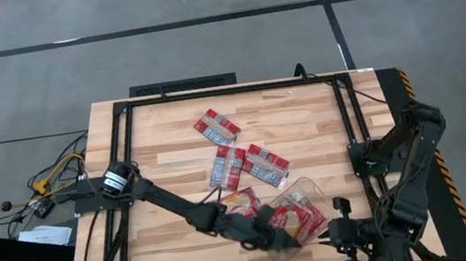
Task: Sort popcorn bags into baskets
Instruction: Put the red popcorn bag into the transparent bin
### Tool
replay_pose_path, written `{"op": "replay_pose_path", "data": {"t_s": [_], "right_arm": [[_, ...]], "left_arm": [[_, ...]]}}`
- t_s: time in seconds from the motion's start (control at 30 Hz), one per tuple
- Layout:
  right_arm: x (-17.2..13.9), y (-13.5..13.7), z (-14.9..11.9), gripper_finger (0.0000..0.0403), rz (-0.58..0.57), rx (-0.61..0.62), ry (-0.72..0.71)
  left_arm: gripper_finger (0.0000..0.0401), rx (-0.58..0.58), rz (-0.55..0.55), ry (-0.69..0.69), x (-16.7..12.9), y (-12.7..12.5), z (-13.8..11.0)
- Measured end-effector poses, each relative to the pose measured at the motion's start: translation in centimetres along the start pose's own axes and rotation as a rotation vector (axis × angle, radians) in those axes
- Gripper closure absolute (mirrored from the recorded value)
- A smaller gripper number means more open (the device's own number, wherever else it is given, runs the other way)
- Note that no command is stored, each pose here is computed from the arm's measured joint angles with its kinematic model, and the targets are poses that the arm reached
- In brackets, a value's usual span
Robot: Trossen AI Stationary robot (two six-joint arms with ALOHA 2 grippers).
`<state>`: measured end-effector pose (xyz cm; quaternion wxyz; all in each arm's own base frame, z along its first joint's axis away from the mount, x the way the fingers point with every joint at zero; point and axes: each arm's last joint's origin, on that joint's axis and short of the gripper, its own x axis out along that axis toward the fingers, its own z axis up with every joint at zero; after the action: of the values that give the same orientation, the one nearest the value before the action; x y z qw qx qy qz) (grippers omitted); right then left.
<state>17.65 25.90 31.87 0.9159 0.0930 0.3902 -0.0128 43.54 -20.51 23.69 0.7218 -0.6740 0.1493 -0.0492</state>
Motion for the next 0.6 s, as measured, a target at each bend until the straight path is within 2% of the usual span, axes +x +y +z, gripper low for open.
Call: {"op": "replay_pose_path", "data": {"t_s": [0.17,0.3,0.37,0.53,0.6], "right_arm": [[0.8,-0.1,-0.4,0.0321,-0.03,-0.02,0.016],[0.8,-0.2,-0.5,0.0321,-0.043,-0.029,0.021],[0.8,-0.3,-0.5,0.0321,-0.052,-0.036,0.025],[0.7,-0.4,-0.6,0.0321,-0.059,-0.035,0.028],[0.8,-0.4,-0.5,0.0321,-0.062,-0.033,0.028]], "left_arm": [[0.0159,0.031,0.157,-0.061,-0.2,0.8,2.7],[0.0159,0.02,0.236,0.051,-0.1,1.8,4.3],[0.0159,0.036,0.316,0.115,-0.4,2.3,4.9],[0.0159,0.119,0.511,0.134,-2.6,2.0,5.9],[0.0159,0.16,0.556,0.141,-3.4,1.6,6.5]]}}
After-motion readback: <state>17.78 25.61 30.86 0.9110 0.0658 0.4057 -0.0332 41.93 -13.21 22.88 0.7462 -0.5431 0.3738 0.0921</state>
